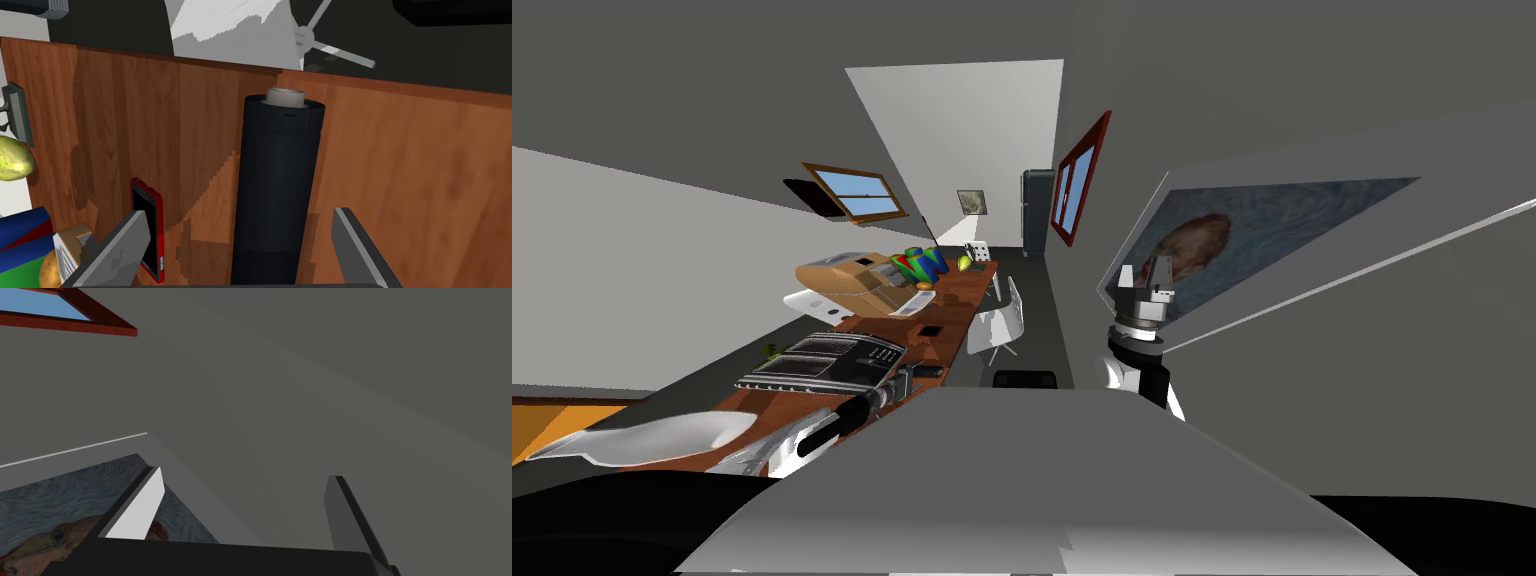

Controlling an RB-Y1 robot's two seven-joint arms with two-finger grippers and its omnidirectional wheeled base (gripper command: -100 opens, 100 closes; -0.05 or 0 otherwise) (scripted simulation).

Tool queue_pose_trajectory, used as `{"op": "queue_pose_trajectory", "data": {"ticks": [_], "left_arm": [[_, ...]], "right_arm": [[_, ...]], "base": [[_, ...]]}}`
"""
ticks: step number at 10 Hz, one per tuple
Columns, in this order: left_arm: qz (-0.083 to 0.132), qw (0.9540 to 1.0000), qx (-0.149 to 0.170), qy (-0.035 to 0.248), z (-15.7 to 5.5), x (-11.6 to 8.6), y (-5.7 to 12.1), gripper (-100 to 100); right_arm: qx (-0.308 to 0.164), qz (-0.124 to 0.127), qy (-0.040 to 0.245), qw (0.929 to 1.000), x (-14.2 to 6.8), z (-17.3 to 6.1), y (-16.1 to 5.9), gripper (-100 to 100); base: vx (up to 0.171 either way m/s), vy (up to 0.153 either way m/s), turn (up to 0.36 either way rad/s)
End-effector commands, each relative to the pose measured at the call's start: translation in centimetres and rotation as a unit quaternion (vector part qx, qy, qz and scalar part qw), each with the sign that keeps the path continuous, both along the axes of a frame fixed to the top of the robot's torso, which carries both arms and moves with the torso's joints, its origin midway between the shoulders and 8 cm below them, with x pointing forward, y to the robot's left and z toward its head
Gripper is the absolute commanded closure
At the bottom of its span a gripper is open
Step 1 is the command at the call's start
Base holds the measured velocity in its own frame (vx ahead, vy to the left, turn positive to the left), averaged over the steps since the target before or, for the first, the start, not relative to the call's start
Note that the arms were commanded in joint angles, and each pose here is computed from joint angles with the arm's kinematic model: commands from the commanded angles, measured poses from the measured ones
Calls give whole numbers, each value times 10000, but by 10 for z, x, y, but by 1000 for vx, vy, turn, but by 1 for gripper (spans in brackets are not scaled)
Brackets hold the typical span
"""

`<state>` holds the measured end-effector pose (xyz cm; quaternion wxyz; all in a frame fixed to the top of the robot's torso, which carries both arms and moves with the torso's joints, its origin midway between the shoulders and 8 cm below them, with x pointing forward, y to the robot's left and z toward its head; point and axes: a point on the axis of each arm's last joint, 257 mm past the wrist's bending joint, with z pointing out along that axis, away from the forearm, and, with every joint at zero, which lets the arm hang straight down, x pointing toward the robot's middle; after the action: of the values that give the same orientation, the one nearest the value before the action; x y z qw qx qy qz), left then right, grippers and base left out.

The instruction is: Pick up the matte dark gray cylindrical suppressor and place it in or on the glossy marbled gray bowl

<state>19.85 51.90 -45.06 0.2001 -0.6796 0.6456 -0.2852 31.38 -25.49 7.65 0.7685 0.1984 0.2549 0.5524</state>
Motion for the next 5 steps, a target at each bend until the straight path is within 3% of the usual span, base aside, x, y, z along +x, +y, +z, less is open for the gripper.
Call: {"op": "queue_pose_trajectory", "data": {"ticks": [1,2,4,5], "left_arm": [[115,9997,122,176,-5,-13,17,-100],[280,9983,288,431,-11,-33,39,-100],[423,9960,394,687,-18,-55,52,-100],[353,9970,360,590,-13,-49,48,-100]], "right_arm": [[0,0,0,10000,0,0,0,0],[0,0,0,10000,0,0,0,0],[0,0,0,10000,0,0,0,0],[0,0,0,10000,0,0,0,0]], "base": [[42,-17,-93],[74,-35,-176],[80,-17,-101],[28,1,-15]]}}
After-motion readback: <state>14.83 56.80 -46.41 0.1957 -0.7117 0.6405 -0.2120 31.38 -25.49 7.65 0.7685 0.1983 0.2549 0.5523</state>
